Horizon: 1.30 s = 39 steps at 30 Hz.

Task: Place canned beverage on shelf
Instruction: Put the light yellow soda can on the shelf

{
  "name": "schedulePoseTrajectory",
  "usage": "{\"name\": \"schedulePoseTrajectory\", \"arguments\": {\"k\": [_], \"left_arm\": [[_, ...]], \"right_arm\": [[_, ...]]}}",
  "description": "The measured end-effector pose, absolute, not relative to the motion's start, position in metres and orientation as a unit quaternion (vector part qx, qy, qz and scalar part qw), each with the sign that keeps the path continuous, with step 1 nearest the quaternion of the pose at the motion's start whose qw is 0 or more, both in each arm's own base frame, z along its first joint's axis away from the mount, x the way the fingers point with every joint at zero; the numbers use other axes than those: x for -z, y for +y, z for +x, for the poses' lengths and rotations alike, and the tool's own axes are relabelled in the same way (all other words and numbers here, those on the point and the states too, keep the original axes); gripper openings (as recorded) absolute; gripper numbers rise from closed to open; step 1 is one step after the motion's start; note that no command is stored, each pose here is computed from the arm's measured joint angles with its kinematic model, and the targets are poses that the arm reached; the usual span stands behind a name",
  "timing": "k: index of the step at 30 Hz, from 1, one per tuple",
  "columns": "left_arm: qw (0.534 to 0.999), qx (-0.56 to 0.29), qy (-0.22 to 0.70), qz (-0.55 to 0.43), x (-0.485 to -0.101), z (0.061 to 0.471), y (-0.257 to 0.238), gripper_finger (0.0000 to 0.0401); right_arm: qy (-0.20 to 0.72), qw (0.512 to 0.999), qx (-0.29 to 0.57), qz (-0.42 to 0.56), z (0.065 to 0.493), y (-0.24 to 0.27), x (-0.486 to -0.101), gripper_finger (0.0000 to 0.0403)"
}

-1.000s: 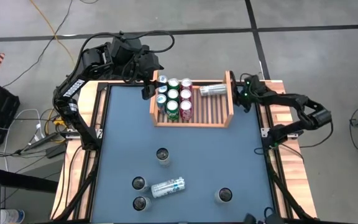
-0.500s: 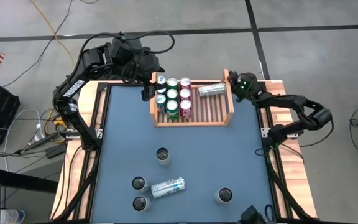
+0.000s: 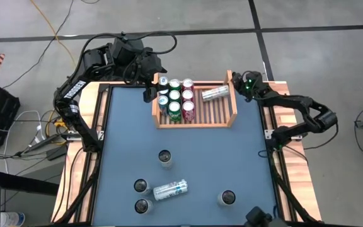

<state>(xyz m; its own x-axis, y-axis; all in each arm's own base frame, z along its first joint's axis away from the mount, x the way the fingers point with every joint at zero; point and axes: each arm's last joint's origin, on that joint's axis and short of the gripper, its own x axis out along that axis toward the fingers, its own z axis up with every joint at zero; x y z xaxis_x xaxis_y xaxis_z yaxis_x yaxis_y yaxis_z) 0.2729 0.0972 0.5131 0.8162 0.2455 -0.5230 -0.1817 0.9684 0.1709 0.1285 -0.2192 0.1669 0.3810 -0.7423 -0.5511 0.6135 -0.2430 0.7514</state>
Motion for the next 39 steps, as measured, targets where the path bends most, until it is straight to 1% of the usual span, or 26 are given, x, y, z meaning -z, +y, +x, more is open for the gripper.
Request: {"name": "schedulePoseTrajectory", "arguments": {"k": [5,9,11,15,18,21,23,26,31,34,39], "left_arm": [[0.951,-0.112,0.281,0.057,-0.513,0.273,0.097,0.0296],[0.951,-0.112,0.281,0.057,-0.513,0.273,0.097,0.0296],[0.951,-0.112,0.281,0.057,-0.513,0.273,0.097,0.0296],[0.955,-0.116,0.267,0.057,-0.516,0.274,0.098,0.0296],[0.960,-0.118,0.246,0.064,-0.517,0.279,0.099,0.0296],[0.966,-0.130,0.215,0.060,-0.512,0.292,0.107,0.0296],[0.967,-0.131,0.214,0.046,-0.498,0.310,0.116,0.0296],[0.961,-0.116,0.249,0.017,-0.467,0.336,0.138,0.0296],[0.956,-0.107,0.273,0.012,-0.416,0.390,0.169,0.0296],[0.958,-0.120,0.259,0.012,-0.389,0.419,0.183,0.0296],[0.960,-0.139,0.242,-0.004,-0.350,0.455,0.208,0.0296]], "right_arm": [[-0.038,0.607,0.576,0.545,0.119,-0.222,-0.162,0.0000],[-0.044,0.611,0.571,0.547,0.120,-0.222,-0.164,0.0000],[-0.048,0.599,0.570,0.560,0.120,-0.221,-0.163,0.0000],[-0.041,0.601,0.559,0.570,0.126,-0.217,-0.162,0.0000],[-0.061,0.623,0.539,0.564,0.130,-0.216,-0.171,0.0000],[-0.126,0.650,0.508,0.551,0.128,-0.215,-0.199,0.0000],[-0.164,0.654,0.517,0.528,0.122,-0.212,-0.220,0.0000],[-0.187,0.665,0.534,0.487,0.109,-0.204,-0.252,0.0000],[-0.159,0.712,0.549,0.408,0.094,-0.182,-0.300,0.0000],[-0.138,0.723,0.550,0.393,0.091,-0.172,-0.314,0.0000],[-0.093,0.746,0.536,0.384,0.094,-0.159,-0.315,0.0000]]}}
